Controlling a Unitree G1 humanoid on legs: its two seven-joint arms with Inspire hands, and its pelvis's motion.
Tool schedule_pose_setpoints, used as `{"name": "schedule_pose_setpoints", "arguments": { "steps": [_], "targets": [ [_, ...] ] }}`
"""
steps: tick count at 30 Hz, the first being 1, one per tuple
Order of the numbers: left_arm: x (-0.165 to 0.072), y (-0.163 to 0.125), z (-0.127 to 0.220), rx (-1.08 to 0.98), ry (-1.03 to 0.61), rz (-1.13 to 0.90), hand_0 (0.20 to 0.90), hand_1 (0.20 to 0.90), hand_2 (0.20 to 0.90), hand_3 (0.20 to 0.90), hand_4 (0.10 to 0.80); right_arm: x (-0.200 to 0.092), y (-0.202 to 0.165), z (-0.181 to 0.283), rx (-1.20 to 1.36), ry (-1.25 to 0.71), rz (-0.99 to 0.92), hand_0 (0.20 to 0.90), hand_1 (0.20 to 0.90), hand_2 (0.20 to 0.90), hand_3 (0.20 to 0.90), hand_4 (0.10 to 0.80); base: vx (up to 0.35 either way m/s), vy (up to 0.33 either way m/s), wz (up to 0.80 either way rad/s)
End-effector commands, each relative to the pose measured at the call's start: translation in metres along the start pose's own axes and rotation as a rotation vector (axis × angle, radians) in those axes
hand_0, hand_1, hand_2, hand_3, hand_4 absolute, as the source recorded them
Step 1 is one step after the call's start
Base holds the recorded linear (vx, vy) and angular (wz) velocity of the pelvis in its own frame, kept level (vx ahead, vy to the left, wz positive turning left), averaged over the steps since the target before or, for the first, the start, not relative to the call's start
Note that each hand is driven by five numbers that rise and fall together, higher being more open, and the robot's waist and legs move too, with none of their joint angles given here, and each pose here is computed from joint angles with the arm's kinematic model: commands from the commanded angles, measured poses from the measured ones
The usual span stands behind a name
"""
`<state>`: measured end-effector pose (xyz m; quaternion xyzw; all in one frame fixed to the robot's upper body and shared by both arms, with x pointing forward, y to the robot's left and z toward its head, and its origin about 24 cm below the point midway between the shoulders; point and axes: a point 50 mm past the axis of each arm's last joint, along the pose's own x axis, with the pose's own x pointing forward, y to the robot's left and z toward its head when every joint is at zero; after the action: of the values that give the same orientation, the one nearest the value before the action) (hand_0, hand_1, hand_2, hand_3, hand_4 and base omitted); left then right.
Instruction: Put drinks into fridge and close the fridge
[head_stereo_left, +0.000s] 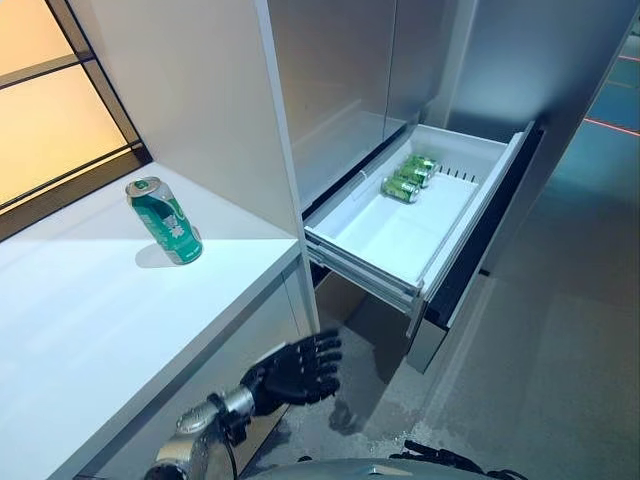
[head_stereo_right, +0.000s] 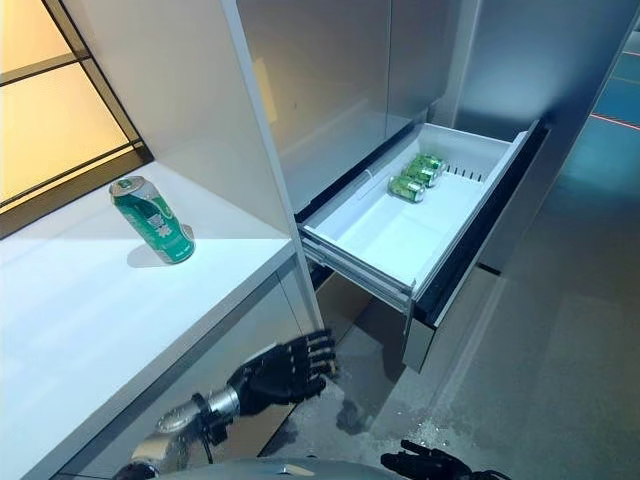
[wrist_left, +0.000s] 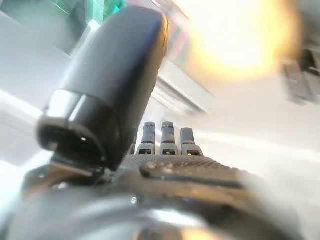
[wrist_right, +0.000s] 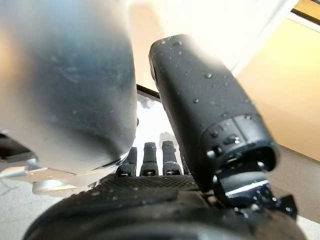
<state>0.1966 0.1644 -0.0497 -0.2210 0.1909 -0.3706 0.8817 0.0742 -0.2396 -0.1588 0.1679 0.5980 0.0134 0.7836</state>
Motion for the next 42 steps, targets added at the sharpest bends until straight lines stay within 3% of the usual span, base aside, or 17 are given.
{"name": "schedule_pose_setpoints", "arguments": {
  "steps": [1, 2, 3, 7, 11, 15, 20, 29, 42],
  "targets": [
    [0.026, -0.025, 0.13, 0.122, -0.53, -0.178, 0.9, 0.9, 0.9, 0.9, 0.8, 0.002, 0.004, 0.009, 0.003, -0.032, 0.012, 0.9, 0.9, 0.9, 0.9, 0.8, 0.0, 0.0, 0.0],
    [0.019, -0.032, 0.157, 0.178, -0.651, -0.139, 0.9, 0.9, 0.9, 0.9, 0.8, 0.002, 0.004, 0.005, 0.008, -0.031, 0.013, 0.9, 0.9, 0.9, 0.9, 0.8, 0.0, 0.0, 0.0],
    [0.017, -0.032, 0.16, 0.189, -0.667, -0.131, 0.9, 0.9, 0.9, 0.9, 0.8, 0.002, 0.004, 0.004, 0.008, -0.031, 0.013, 0.9, 0.9, 0.9, 0.9, 0.8, 0.005, -0.033, 0.02],
    [-0.019, -0.046, 0.22, 0.366, -1.011, 0.06, 0.9, 0.9, 0.9, 0.9, 0.8, 0.006, 0.011, -0.012, 0.041, -0.032, 0.019, 0.9, 0.9, 0.9, 0.9, 0.8, 0.018, -0.044, 0.11],
    [-0.05, -0.063, 0.249, 0.609, -1.24, 0.263, 0.9, 0.9, 0.9, 0.9, 0.8, 0.008, 0.016, -0.025, 0.051, -0.016, 0.012, 0.9, 0.9, 0.9, 0.9, 0.8, 0.013, -0.014, 0.01],
    [-0.063, -0.072, 0.265, 0.734, -1.334, 0.398, 0.9, 0.9, 0.9, 0.9, 0.8, 0.008, 0.018, -0.034, 0.051, 0.001, 0.006, 0.9, 0.9, 0.9, 0.9, 0.8, 0.033, -0.012, 0.06],
    [-0.067, -0.071, 0.278, 0.799, -1.354, 0.539, 0.9, 0.9, 0.9, 0.9, 0.8, 0.009, 0.021, -0.038, 0.034, 0.012, 0.011, 0.9, 0.9, 0.9, 0.9, 0.8, 0.005, -0.001, 0.01],
    [-0.078, -0.046, 0.293, 0.846, -1.27, 0.773, 0.9, 0.9, 0.9, 0.9, 0.8, 0.01, 0.021, -0.036, 0.017, 0.027, -0.001, 0.9, 0.9, 0.9, 0.9, 0.8, 0.0, 0.0, 0.0],
    [-0.112, -0.02, 0.325, 0.974, -1.232, 1.038, 0.9, 0.9, 0.9, 0.9, 0.8, 0.006, 0.012, -0.035, -0.012, 0.052, -0.023, 0.9, 0.9, 0.9, 0.9, 0.8, 0.021, 0.024, -0.03]
  ]
}}
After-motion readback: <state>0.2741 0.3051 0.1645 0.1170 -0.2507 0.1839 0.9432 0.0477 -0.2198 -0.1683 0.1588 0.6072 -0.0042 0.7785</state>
